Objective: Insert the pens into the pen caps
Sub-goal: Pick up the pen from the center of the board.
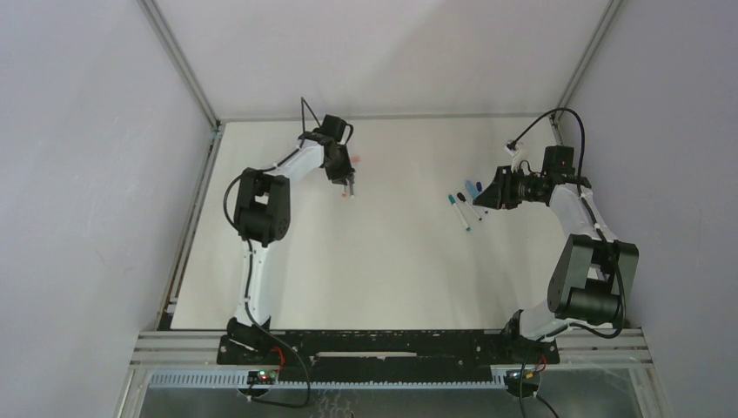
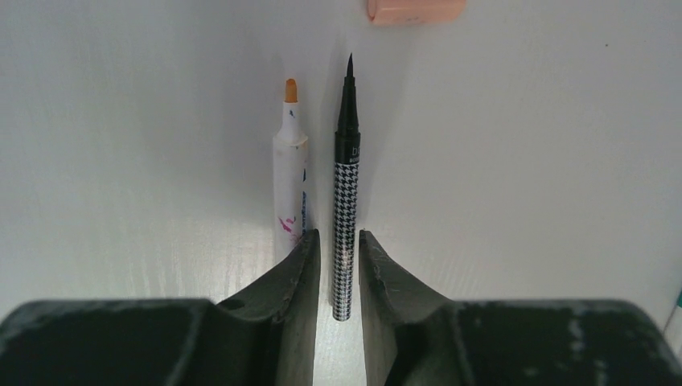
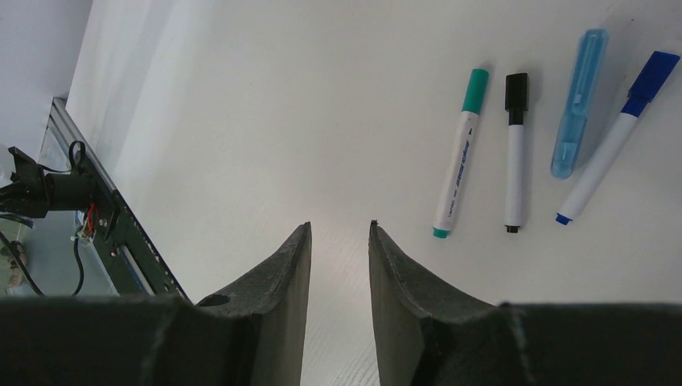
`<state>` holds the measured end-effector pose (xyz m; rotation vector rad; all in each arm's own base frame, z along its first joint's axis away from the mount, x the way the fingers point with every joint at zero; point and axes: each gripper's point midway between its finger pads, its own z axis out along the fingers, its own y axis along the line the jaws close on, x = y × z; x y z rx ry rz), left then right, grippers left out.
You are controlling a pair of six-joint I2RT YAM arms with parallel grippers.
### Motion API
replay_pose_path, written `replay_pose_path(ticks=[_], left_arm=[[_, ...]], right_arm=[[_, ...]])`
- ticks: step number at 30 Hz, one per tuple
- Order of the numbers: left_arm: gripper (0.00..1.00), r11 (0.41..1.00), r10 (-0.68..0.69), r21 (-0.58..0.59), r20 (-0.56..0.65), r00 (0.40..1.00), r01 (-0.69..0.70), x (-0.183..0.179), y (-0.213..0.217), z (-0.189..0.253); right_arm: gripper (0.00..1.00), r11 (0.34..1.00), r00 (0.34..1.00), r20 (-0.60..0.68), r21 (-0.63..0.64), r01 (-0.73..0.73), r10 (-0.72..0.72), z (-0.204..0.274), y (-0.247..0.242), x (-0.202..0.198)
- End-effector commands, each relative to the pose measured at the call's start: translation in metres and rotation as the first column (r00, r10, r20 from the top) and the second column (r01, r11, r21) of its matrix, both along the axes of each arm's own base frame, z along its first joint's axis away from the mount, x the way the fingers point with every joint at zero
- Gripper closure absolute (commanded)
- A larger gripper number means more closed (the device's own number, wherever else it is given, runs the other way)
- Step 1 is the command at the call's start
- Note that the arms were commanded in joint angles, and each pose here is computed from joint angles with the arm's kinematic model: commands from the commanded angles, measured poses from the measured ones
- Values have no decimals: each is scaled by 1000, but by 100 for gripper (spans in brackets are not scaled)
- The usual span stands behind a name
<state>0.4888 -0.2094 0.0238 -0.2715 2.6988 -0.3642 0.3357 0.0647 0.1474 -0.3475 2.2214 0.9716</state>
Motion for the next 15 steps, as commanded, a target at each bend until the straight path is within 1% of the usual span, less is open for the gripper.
replay_pose_path(ticks=[1, 8, 9, 11, 15], left_arm=[[72, 998, -31, 58, 26, 999, 30, 6, 0, 11], [76, 988, -64, 141, -8, 998, 65, 0, 1, 8], [77, 987, -69, 147, -12, 998, 70, -1, 1, 7], [82, 984, -76, 160, -19, 997, 78, -4, 1, 6], [83, 980, -95, 172, -41, 995, 100, -12, -1, 4]], right_arm=[[61, 1000, 1000, 28, 17, -13, 12, 5, 1, 3], [61, 1000, 999, 35, 15, -14, 13, 7, 1, 3], [61, 1000, 999, 34, 16, -15, 14, 7, 1, 2], [61, 1000, 999, 36, 16, -15, 14, 8, 1, 2], [61, 1000, 999, 38, 18, -16, 16, 8, 2, 2]])
